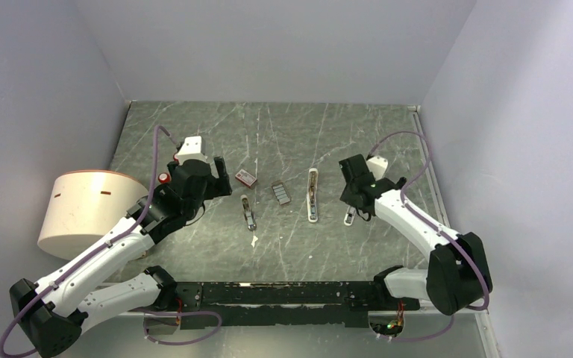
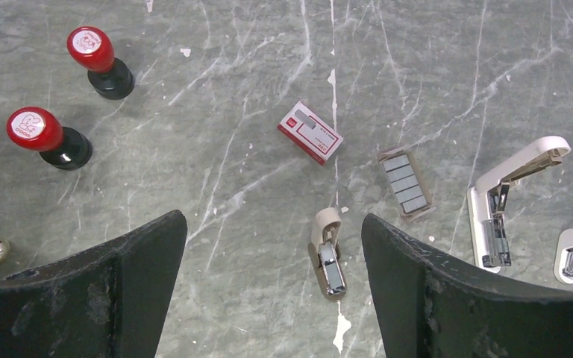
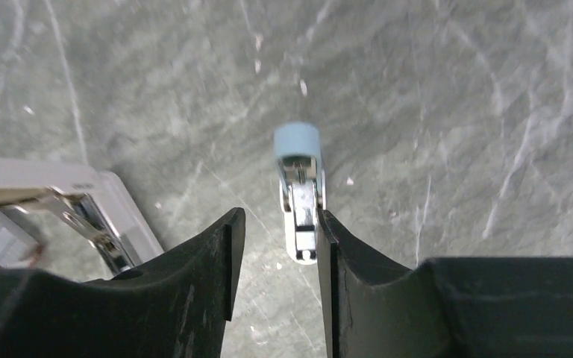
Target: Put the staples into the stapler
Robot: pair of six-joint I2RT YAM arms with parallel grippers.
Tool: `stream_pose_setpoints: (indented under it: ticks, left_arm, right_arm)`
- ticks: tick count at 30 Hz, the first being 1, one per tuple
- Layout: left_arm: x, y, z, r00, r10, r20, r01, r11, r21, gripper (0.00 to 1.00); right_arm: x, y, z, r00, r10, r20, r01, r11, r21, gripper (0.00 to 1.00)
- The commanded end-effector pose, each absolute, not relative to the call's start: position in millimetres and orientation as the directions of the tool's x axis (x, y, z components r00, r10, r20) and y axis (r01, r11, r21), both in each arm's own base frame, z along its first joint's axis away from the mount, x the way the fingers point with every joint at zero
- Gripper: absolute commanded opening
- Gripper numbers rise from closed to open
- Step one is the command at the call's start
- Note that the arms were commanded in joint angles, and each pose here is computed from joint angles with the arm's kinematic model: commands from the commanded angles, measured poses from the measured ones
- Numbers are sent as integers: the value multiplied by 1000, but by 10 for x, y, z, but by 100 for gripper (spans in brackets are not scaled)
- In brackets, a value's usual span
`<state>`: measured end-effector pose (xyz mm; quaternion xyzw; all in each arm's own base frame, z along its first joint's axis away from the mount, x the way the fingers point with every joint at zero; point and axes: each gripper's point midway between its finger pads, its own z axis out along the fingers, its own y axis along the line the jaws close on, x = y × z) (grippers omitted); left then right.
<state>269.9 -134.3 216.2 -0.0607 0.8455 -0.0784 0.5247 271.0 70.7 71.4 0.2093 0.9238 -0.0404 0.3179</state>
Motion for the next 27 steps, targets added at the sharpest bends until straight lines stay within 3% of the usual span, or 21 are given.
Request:
stream_pose_setpoints:
  ticks: [1, 6, 10, 19, 27]
  left_arm:
    - [2710, -1433, 2287, -429, -229, -874, 8, 966, -257, 92]
    - [2657, -1570, 2266, -465, -234, -854, 68, 952, -298, 93]
    - [2614, -1717, 2241, -495, -235, -836, 128, 932, -338, 93]
    - [2523, -2287, 2074, -611, -196, -767, 308, 834, -458, 97]
    - [2541, -2680, 1799, -713, -146, -686, 350, 773, -529, 97]
  right_arm:
    - [2898, 531, 1012, -662, 341, -668, 428, 903, 37, 45]
    - [3008, 438, 1084, -668, 313, -675, 422, 907, 3, 60]
    - [3108, 500, 1111, -688, 266, -675, 364, 932, -3, 63]
    - [3501, 1284, 1528, -677, 115, -727, -42, 980, 194, 68]
    - [3692, 1815, 1472, -693, -24, -721, -182, 973, 143, 79]
